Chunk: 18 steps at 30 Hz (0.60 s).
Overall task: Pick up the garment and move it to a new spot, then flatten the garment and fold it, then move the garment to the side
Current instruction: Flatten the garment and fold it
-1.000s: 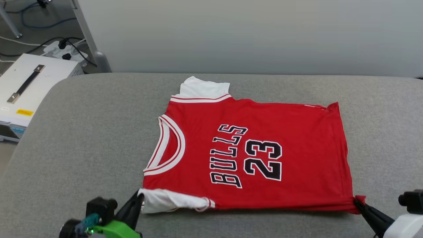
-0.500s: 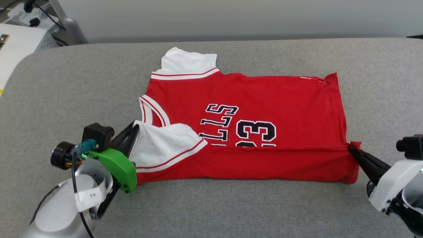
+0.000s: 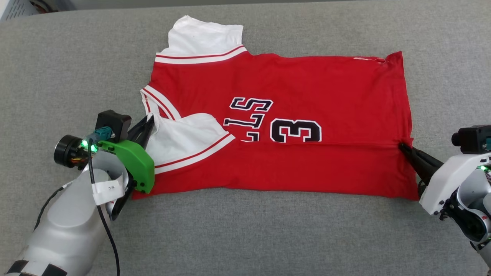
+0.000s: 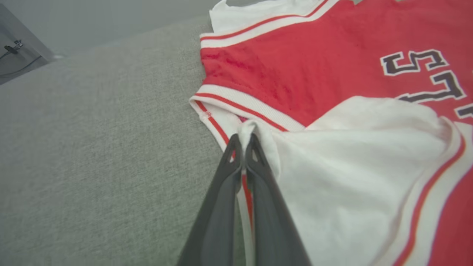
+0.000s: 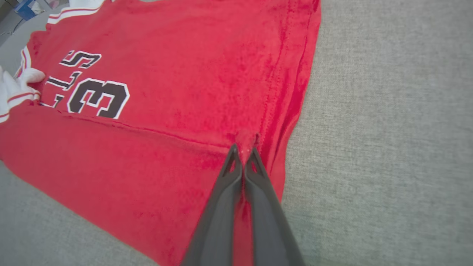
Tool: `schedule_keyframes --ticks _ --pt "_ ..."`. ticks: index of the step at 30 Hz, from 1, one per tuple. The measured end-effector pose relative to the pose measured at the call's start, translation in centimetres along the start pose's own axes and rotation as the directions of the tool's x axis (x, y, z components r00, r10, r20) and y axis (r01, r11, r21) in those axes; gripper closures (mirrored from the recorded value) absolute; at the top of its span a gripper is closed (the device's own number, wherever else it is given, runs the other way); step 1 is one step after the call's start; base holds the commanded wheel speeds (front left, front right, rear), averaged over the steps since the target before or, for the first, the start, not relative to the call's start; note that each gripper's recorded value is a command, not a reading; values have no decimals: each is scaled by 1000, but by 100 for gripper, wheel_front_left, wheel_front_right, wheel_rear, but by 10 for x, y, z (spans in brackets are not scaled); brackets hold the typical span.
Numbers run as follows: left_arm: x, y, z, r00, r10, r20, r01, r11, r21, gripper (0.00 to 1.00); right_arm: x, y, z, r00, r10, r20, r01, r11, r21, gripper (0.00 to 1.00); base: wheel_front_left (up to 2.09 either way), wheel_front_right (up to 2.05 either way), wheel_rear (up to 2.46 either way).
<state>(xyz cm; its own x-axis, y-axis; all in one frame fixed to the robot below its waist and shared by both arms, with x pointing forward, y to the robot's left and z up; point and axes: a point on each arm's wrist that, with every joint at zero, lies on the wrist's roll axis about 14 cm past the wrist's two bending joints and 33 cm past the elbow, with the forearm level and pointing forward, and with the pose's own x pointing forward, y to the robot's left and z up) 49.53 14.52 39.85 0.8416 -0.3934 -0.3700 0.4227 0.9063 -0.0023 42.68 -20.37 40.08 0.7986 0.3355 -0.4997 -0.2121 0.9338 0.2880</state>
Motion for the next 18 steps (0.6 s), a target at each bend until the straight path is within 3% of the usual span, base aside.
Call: schedule_keyframes --ticks 9,10,11,12,18 --pt "5 -3 -29 997 12 -73 -15 999 -38 100 4 0 -15 999 -4 -37 4 1000 3 100 0 0 0" --pt "4 -2 -30 997 18 -73 -22 999 -45 98 3 1 -14 1000 -3 -27 3 1000 11 76 0 0 0" --pt "4 -2 -28 997 21 -70 -25 998 -49 20 3 3 -12 1000 2 -17 -2 1000 23 52 0 0 0" --pt "3 -2 -26 998 22 -66 -25 999 -46 0 3 5 -10 1000 10 -8 -10 999 33 0 0 0 0" --pt "-5 2 -3 999 31 -14 -31 998 -53 0 -2 12 10 996 31 86 -34 999 38 0 0 0 0"
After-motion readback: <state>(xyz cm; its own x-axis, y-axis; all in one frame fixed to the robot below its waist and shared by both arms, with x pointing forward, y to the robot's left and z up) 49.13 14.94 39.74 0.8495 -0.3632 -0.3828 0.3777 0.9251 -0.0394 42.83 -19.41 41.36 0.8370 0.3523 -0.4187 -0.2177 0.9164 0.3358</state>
